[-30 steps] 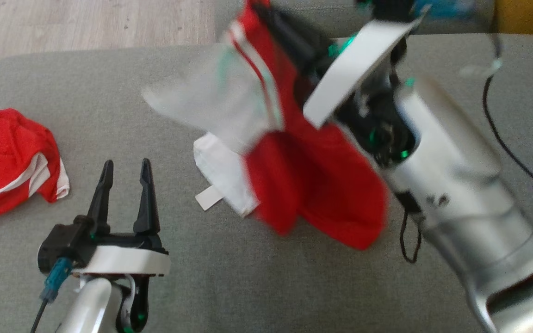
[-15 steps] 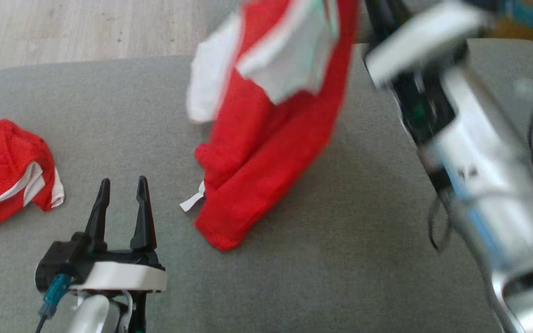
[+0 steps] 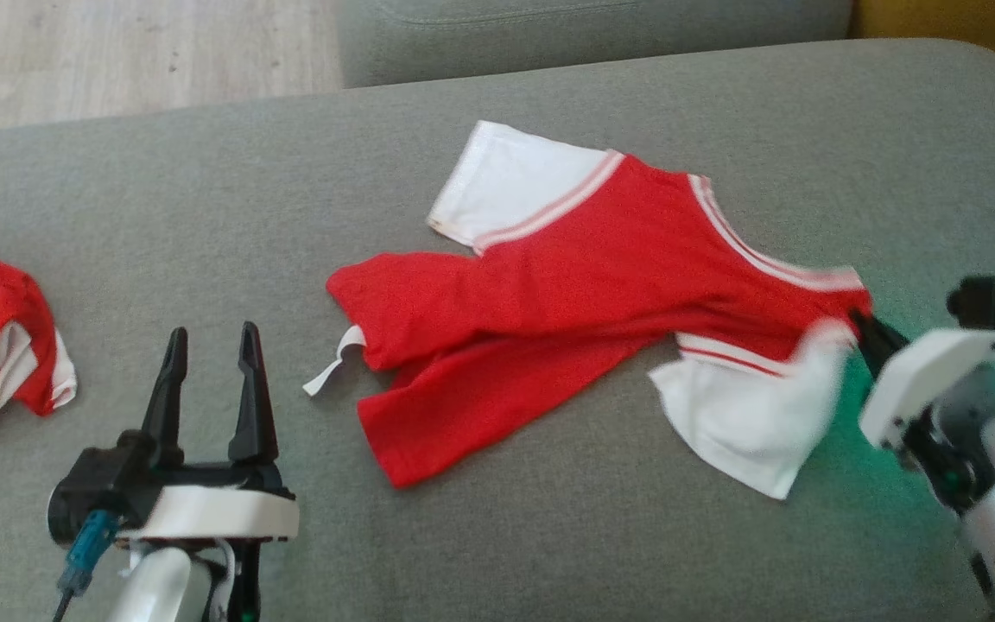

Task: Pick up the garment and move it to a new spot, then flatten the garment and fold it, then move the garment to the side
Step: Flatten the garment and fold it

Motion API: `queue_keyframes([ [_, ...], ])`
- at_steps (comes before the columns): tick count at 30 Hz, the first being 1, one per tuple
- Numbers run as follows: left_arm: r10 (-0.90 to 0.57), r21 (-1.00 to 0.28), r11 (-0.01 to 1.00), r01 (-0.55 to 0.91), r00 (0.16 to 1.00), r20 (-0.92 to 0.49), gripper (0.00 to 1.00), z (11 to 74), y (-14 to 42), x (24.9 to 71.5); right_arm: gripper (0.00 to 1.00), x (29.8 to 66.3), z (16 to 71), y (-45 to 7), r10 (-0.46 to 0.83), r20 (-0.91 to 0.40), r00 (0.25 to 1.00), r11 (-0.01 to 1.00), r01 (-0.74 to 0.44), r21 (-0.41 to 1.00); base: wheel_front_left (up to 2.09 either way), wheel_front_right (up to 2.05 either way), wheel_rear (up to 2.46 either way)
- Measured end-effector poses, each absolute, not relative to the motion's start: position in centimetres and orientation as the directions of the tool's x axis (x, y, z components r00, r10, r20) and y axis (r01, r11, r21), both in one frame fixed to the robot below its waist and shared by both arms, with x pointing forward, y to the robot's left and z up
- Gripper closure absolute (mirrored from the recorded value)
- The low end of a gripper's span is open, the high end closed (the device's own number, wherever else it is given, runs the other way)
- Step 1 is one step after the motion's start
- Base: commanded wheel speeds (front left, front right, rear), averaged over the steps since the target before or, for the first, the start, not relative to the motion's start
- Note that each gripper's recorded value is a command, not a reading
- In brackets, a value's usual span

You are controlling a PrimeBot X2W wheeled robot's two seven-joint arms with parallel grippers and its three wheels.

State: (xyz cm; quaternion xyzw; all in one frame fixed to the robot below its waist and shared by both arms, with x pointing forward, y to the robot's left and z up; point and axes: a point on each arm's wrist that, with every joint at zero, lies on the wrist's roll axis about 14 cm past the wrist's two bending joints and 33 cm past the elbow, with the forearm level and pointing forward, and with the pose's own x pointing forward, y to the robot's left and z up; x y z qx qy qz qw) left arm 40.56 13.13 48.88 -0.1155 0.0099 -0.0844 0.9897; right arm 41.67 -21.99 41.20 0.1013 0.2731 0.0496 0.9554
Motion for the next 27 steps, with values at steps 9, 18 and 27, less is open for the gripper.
queue_keyframes([
  [9,-0.178,-0.225,0.959,0.175,0.984,0.006,0.00,49.1,12.9,40.8,0.00,41.3,44.7,-23.9,0.057,-0.470,0.881,0.998,-0.060,0.008,0.00,0.00,0.00],
  [18,-0.173,-0.224,0.960,0.170,0.985,0.005,0.00,49.0,13.2,41.1,0.00,42.8,46.1,-13.8,0.274,-0.493,0.826,0.958,-0.280,0.063,0.00,0.00,0.00],
  [27,-0.150,-0.222,0.964,0.144,0.989,-0.009,0.00,48.5,14.4,41.7,0.00,46.4,43.9,-3.8,0.445,-0.641,0.626,0.818,-0.575,0.007,0.00,0.00,0.00],
])
